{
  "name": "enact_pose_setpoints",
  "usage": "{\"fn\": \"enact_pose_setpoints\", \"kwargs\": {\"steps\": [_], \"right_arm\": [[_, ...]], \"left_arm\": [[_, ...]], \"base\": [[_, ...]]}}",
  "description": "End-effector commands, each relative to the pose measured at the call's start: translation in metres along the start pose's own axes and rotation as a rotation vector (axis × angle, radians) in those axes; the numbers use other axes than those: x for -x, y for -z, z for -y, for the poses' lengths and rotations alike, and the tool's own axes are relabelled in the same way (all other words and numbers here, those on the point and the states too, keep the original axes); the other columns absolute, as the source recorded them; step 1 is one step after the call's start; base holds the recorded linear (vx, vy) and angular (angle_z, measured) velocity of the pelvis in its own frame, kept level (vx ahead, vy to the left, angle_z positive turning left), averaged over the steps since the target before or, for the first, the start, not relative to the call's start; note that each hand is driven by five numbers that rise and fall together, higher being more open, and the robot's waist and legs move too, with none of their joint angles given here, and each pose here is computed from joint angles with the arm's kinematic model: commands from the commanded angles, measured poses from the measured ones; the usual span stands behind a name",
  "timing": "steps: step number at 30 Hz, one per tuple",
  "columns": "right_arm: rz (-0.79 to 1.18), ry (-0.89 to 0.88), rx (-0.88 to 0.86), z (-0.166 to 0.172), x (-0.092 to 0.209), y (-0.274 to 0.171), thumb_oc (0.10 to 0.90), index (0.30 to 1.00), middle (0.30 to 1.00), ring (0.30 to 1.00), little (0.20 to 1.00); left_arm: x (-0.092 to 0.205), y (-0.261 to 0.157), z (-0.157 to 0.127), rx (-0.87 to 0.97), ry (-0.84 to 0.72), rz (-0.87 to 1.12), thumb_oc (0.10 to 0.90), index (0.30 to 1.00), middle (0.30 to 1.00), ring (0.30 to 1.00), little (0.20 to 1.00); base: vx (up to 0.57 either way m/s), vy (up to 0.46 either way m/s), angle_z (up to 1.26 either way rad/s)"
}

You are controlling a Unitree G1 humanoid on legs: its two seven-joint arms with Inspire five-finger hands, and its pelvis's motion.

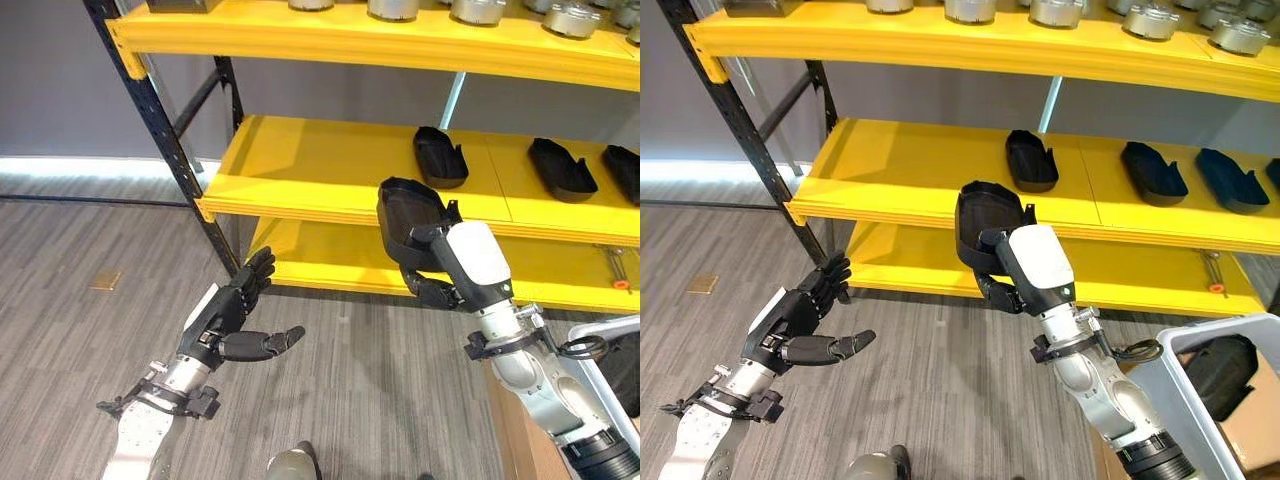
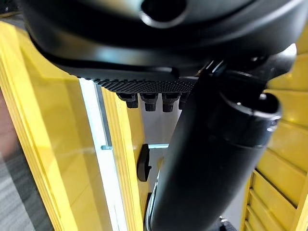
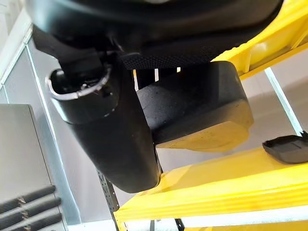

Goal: Move parts from the plastic box to the shelf.

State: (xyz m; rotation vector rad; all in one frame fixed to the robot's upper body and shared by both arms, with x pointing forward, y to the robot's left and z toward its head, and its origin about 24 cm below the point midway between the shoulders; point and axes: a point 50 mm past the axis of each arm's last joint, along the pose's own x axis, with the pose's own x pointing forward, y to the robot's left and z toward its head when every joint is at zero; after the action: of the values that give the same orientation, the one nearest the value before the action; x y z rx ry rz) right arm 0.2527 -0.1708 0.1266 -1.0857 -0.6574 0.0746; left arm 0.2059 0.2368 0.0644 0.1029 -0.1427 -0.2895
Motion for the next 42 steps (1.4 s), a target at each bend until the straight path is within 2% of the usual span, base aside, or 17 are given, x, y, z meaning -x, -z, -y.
{"fn": "enact_pose_setpoints", "kwargs": {"steps": [1, 11, 15, 20, 24, 32, 42], "right_arm": [[0.167, 0.305, 0.06, 0.054, -0.039, -0.021, 0.4, 0.3, 0.3, 0.3, 0.3], [0.175, 0.306, 0.046, 0.047, -0.04, -0.018, 0.4, 0.3, 0.3, 0.3, 0.3], [0.143, 0.289, 0.027, 0.045, -0.03, -0.015, 0.4, 0.3, 0.3, 0.3, 0.3], [0.143, 0.292, 0.013, 0.047, -0.022, -0.013, 0.4, 0.3, 0.3, 0.3, 0.3], [0.159, 0.272, 0.023, 0.048, -0.027, -0.014, 0.4, 0.3, 0.3, 0.3, 0.3], [0.179, 0.282, 0.042, 0.045, -0.034, -0.016, 0.4, 0.3, 0.3, 0.3, 0.3], [0.31, 0.299, 0.066, 0.053, -0.036, -0.031, 0.4, 0.3, 0.3, 0.3, 0.3]], "left_arm": [[-0.02, -0.043, 0.01, -0.015, 0.083, 0.292, 0.9, 1.0, 1.0, 1.0, 1.0], [-0.034, -0.043, 0.025, 0.006, 0.115, 0.304, 0.9, 1.0, 1.0, 1.0, 1.0], [-0.031, -0.044, 0.033, -0.008, 0.139, 0.296, 0.9, 1.0, 1.0, 1.0, 1.0], [-0.026, -0.043, 0.032, -0.033, 0.111, 0.277, 0.9, 1.0, 1.0, 1.0, 1.0], [-0.02, -0.045, 0.018, -0.012, 0.009, 0.279, 0.9, 1.0, 1.0, 1.0, 1.0], [-0.01, -0.034, 0.017, 0.045, 0.052, 0.215, 0.9, 1.0, 1.0, 1.0, 1.0], [-0.024, -0.031, 0.02, 0.057, 0.01, 0.222, 0.9, 1.0, 1.0, 1.0, 1.0]], "base": [[-0.02, 0.122, -0.21], [0.11, -0.034, 0.07], [0.31, -0.107, 0.33], [0.35, -0.125, 0.12], [0.39, -0.079, 0.2], [0.31, -0.095, 0.15], [0.25, -0.166, 0.1]]}}
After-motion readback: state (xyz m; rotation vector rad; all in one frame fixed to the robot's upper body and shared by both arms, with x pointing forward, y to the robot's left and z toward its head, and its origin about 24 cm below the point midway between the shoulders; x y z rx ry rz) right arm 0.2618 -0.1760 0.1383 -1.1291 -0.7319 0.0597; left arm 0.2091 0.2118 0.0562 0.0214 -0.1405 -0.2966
